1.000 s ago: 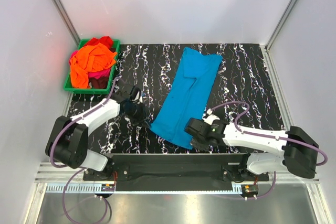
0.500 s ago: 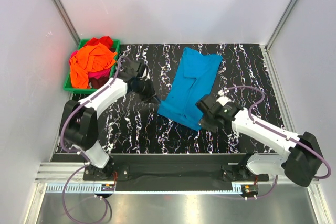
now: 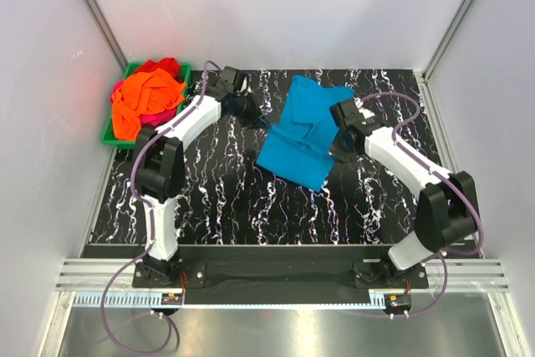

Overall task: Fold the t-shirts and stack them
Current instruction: Fold the tshirt

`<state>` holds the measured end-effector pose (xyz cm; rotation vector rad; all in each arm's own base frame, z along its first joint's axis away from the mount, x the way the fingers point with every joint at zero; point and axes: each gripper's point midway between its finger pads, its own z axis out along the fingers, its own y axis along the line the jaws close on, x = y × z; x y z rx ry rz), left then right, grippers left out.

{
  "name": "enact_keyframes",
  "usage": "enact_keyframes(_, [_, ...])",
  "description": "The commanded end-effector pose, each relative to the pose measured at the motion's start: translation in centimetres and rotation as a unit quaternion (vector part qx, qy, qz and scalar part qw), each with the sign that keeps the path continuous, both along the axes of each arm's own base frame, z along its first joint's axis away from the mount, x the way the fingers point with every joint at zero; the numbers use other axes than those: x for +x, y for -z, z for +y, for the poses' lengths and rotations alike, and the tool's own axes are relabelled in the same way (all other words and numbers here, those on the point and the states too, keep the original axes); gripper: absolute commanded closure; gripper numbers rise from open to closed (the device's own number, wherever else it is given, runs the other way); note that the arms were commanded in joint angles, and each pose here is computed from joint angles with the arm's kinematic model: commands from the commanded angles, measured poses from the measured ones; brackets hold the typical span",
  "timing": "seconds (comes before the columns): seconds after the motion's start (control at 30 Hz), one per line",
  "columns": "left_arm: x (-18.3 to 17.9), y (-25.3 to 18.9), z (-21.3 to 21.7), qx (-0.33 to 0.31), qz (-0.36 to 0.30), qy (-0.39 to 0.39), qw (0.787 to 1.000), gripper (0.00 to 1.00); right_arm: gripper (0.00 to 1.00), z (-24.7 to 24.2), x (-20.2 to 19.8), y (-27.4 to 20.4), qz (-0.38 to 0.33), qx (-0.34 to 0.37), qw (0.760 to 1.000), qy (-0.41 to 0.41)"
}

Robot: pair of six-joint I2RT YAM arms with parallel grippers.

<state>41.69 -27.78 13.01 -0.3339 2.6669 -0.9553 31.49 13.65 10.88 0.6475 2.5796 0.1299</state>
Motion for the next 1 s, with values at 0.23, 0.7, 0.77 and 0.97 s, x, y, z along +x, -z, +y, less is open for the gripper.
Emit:
enact_keyframes(0.23, [7.3,-1.3,-1.6,-0.101,-0.045,-0.034,0.993,1.0,1.0,-1.5,6.2,-1.0,-0.008,-0.017,1.0,-0.021])
enact_keyframes(0.7, [10.9,-0.8,-3.1,-0.148,-0.068,-0.038,0.986,1.0,1.0,-3.2,9.5,0.2,-0.003,-0.013,1.0,-0.009])
enact_keyframes(0.77, [11.1,-0.6,-2.8,-0.148,-0.067,-0.046,0.986,1.0,1.0,-3.3,9.7,0.2,-0.003,-0.011,1.0,-0.012])
enact_keyframes(0.97, [11.7,0.7,-2.4,-0.14,-0.057,-0.066,0.986,1.0,1.0,-2.7,11.2,0.6,-0.006,0.002,1.0,-0.028])
